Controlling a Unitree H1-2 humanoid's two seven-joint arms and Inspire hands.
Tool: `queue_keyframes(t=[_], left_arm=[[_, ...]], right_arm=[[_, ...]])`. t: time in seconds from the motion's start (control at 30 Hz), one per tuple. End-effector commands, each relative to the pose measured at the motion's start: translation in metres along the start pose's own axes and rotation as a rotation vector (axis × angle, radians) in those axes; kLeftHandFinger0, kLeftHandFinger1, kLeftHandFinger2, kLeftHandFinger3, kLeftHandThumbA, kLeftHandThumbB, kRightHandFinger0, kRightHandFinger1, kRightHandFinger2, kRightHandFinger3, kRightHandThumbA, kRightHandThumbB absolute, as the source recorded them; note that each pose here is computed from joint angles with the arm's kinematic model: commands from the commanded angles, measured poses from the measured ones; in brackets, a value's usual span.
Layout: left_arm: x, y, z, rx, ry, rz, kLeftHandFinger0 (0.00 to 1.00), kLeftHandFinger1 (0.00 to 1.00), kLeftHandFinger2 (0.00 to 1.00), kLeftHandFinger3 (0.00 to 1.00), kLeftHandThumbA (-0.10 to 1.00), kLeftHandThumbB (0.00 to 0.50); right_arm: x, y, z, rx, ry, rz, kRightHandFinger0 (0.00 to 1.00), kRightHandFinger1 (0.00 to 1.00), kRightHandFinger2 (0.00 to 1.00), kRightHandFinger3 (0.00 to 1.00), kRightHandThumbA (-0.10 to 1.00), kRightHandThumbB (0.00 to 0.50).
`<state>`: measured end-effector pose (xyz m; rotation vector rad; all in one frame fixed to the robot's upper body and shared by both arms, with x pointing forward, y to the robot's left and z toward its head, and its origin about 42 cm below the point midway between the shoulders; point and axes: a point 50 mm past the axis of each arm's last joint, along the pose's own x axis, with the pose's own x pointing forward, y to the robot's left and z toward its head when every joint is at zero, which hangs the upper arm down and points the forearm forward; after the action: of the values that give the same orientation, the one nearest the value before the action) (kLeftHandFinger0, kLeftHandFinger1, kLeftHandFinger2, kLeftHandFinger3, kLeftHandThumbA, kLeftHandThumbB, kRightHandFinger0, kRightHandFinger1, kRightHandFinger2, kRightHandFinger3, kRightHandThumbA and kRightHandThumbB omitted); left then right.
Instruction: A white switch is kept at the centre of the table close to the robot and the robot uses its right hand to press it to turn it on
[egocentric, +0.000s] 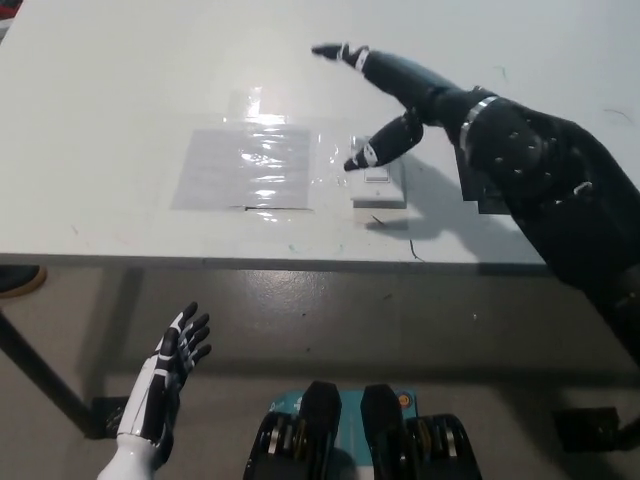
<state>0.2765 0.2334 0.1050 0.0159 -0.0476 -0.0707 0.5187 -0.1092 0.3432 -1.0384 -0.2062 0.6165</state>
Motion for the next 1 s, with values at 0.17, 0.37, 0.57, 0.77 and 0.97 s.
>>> queue_keyframes(t=[0.17, 0.37, 0.57, 0.77, 0.97], left_arm=[[0.005, 0.0, 0.015, 0.011, -0.073, -0.037, 1.0, 1.0, 1.0, 1.0, 1.0, 0.027], [0.005, 0.0, 0.016, 0.002, -0.069, -0.033, 1.0, 1.0, 1.0, 1.0, 1.0, 0.023], [0.005, 0.0, 0.015, 0.01, -0.069, -0.035, 1.0, 1.0, 1.0, 1.0, 1.0, 0.027], [0.007, -0.002, 0.016, 0.008, -0.076, -0.029, 1.0, 1.0, 1.0, 1.0, 1.0, 0.013], [0.005, 0.0, 0.014, 0.009, -0.065, -0.027, 1.0, 1.0, 1.0, 1.0, 1.0, 0.009]], right_arm=[[0.015, -0.019, 0.004, -0.142, 0.11, 0.054, 1.0, 1.0, 1.0, 1.0, 1.0, 0.302], [0.014, -0.013, -0.003, -0.162, 0.138, 0.093, 1.0, 1.0, 1.0, 1.0, 1.0, 0.312], [0.012, -0.003, -0.009, -0.166, 0.151, 0.12, 1.0, 1.0, 1.0, 1.0, 1.0, 0.346], [0.01, 0.008, -0.016, -0.168, 0.165, 0.144, 1.0, 1.0, 1.0, 1.0, 1.0, 0.347], [0.009, 0.023, -0.024, -0.18, 0.186, 0.181, 1.0, 1.0, 1.0, 1.0, 1.0, 0.347]])
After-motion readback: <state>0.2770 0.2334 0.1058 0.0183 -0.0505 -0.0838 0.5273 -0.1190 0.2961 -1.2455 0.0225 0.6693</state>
